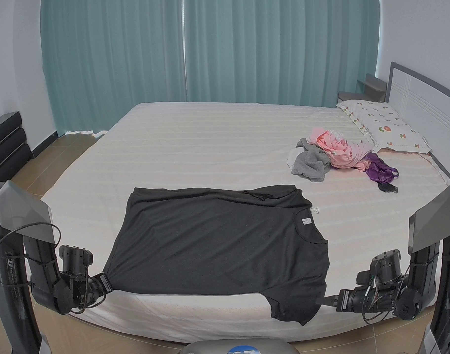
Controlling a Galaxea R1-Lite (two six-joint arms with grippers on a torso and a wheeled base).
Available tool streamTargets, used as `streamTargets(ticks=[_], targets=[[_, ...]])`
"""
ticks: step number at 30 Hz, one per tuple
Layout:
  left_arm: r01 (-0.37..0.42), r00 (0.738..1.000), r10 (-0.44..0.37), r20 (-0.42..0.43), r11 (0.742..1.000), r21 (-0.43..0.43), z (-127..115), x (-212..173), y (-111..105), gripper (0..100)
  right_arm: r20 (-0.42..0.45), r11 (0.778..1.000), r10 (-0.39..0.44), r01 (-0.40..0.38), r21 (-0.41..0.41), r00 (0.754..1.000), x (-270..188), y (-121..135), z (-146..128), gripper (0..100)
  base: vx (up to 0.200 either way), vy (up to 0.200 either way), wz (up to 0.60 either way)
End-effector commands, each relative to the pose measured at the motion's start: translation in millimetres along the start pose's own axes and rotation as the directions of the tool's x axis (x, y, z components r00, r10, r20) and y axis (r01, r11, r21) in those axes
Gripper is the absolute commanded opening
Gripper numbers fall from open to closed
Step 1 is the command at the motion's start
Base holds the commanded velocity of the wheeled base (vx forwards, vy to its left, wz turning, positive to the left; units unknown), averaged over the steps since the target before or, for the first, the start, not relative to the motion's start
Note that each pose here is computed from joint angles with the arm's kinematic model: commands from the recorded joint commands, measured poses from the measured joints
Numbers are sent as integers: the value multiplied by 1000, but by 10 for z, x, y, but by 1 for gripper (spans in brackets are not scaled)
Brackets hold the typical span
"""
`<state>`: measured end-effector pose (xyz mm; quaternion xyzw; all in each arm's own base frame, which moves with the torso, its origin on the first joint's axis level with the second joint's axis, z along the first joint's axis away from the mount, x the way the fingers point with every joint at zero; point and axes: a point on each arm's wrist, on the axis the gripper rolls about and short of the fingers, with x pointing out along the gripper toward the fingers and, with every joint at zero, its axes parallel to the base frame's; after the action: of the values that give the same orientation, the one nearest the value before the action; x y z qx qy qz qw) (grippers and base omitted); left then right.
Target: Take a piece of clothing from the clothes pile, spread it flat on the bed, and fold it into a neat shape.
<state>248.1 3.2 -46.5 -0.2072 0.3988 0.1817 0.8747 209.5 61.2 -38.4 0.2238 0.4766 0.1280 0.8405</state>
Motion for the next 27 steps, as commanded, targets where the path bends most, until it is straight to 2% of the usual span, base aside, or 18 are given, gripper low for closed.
streamTargets(ticks=[1,7,9,19,26,27], targets=[[-1,1000,1,0,1000,-1,-2,1,0,0,66,1000,15,-16,4,998,112,11,158,100,0,0,0],[3,1000,-3,4,1000,-4,9,-4,-6,0,142,999,41,-42,7,989,256,56,384,100,0,0,0],[6,1000,-6,5,1000,-5,11,-7,-8,0,179,1000,17,-21,23,984,307,13,500,100,0,0,0],[6,1000,-6,5,1000,-5,11,-7,-8,0,141,999,-26,20,48,990,550,5,692,100,0,0,0],[5,1000,-5,3,1000,-5,9,0,-8,0,184,996,-80,70,59,980,680,-37,772,100,0,0,0],[5,1000,-5,3,1000,-5,9,0,-8,0,186,996,-80,69,62,979,668,-35,777,0,0,0,0]])
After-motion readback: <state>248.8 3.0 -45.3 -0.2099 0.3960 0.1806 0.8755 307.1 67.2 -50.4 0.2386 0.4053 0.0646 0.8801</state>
